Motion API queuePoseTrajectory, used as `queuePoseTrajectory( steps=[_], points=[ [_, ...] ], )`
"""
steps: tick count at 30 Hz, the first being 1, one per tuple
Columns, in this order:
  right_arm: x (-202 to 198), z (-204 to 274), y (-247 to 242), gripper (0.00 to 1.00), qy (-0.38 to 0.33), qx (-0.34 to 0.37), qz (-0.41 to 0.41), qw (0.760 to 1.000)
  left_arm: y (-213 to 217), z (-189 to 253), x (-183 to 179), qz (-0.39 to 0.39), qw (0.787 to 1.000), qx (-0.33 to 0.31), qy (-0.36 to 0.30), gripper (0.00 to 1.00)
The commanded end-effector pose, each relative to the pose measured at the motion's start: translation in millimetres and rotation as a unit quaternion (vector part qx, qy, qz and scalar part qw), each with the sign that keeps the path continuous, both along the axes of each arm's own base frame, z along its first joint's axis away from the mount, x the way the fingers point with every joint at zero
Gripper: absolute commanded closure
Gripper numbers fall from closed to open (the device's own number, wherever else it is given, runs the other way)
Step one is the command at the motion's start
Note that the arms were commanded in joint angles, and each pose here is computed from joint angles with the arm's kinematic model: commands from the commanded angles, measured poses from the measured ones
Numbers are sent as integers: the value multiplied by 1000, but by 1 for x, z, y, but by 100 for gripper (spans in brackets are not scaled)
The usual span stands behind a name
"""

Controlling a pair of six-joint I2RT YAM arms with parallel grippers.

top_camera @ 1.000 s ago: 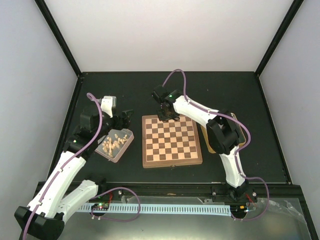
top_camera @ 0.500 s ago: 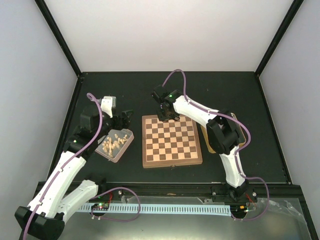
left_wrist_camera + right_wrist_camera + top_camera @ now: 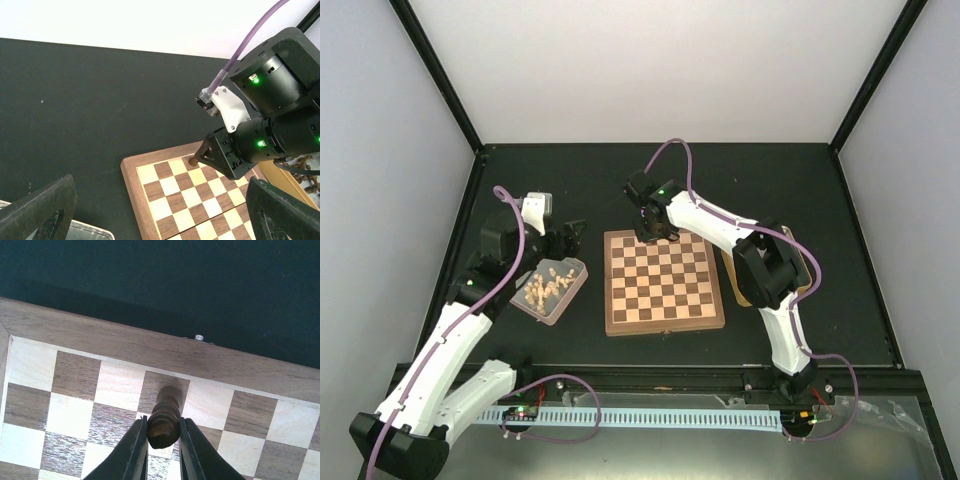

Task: Set up the chess pieces on the board
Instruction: Move the chess piece to the chessboard.

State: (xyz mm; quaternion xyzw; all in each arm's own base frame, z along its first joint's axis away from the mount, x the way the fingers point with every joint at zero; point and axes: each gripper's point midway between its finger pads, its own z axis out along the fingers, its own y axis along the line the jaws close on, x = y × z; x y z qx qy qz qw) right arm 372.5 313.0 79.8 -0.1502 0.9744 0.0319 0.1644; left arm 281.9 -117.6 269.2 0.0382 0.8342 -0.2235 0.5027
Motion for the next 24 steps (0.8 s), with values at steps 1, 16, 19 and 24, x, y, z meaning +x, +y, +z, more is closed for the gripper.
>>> queuePoseTrajectory(
  steps=[1, 16, 19, 24],
  points=[
    [4, 12, 6, 81, -14, 11, 3, 1000, 2, -1, 1, 5, 1000, 2, 3, 6],
    [5, 12, 5, 78, -16, 10, -1, 1000, 2, -2, 2, 5, 1000, 2, 4, 6],
    [4, 11, 5, 74, -14, 9, -1, 1000, 2, -2, 2, 4, 1000, 1, 3, 6],
    [4, 13, 5, 72, -15, 11, -1, 1000, 2, -2, 2, 4, 1000, 1, 3, 6]
  ],
)
